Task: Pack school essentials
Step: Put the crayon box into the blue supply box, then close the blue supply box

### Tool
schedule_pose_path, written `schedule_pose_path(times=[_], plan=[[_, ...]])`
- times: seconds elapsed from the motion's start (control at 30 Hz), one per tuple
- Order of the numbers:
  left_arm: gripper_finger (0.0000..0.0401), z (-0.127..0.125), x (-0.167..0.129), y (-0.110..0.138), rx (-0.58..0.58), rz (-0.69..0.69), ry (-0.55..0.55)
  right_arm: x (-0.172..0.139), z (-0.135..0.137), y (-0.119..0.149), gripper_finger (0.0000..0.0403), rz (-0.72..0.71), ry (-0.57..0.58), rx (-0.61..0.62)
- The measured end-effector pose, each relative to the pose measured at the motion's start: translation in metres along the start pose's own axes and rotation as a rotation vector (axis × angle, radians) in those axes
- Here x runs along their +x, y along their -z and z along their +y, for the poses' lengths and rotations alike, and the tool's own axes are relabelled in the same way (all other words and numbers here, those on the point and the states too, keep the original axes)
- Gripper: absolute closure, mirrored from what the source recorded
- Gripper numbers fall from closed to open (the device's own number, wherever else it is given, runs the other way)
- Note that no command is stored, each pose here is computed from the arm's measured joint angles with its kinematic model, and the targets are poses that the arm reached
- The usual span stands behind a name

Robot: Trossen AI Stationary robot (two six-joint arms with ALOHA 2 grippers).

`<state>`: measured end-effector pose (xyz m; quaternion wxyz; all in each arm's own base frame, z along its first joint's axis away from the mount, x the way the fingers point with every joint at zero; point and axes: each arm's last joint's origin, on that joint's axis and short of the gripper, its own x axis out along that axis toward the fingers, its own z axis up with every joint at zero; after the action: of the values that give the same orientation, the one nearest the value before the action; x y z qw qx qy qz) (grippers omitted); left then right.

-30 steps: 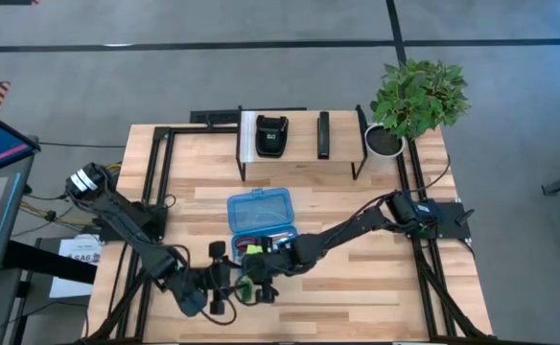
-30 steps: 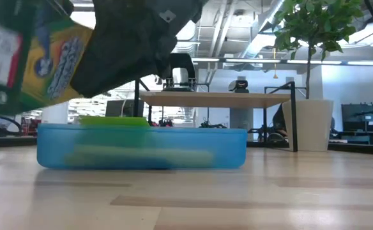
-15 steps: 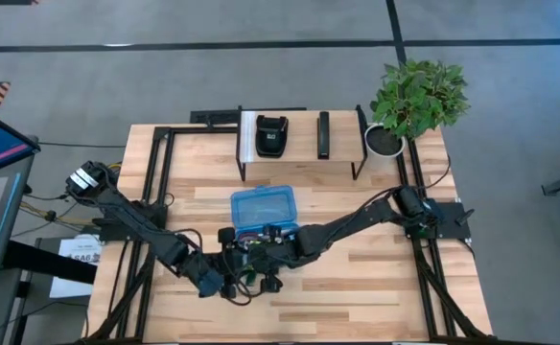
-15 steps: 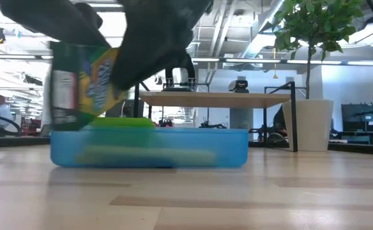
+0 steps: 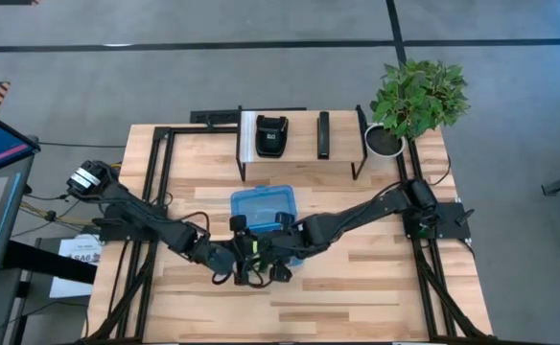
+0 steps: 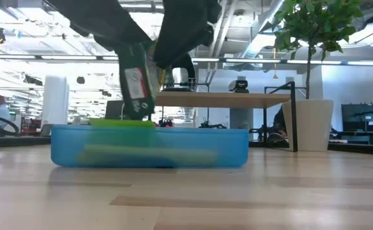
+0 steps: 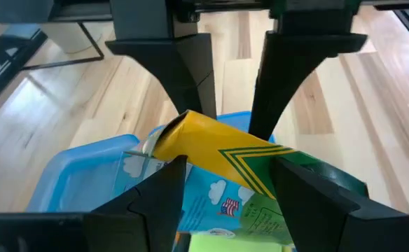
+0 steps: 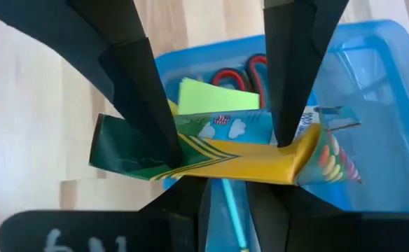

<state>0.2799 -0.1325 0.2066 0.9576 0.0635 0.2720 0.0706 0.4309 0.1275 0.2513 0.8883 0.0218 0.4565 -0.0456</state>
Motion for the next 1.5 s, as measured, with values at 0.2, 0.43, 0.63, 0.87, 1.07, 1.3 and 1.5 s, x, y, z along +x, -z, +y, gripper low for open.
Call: schedule_pose_path(times=[0.2, 0.43, 0.63, 0.87, 1.07, 1.3, 1.5], plan=[[0.0193, 0.009, 0.007, 0.018, -0.047, 0.024, -0.015, 0.002, -0.012, 0.000, 0.0294, 0.038, 0.032, 0.043], [0.0193, 0.012, 0.009, 0.045, -0.099, 0.086, -0.021, -0.002, -0.015, -0.004, 0.0294, 0.014, 0.037, 0.066], [0.0193, 0.008, 0.000, 0.050, -0.112, 0.091, -0.004, -0.001, -0.015, -0.001, 0.0294, 0.043, 0.042, 0.057], [0.0193, 0.003, -0.050, 0.035, -0.085, -0.029, -0.020, -0.004, 0.001, 0.003, 0.0294, 0.028, 0.016, -0.033], [0.0193, 0.003, -0.089, 0.049, -0.144, -0.196, -0.011, -0.010, 0.014, 0.005, 0.0294, -0.002, -0.011, -0.074], [0.0193, 0.023, -0.105, 0.074, -0.259, -0.380, 0.099, -0.002, 0.026, 0.022, 0.0294, -0.226, -0.103, -0.086], [0.0193, 0.038, -0.121, 0.073, -0.253, -0.567, 0.204, -0.019, 0.006, 0.058, 0.0294, -0.447, -0.173, -0.044]])
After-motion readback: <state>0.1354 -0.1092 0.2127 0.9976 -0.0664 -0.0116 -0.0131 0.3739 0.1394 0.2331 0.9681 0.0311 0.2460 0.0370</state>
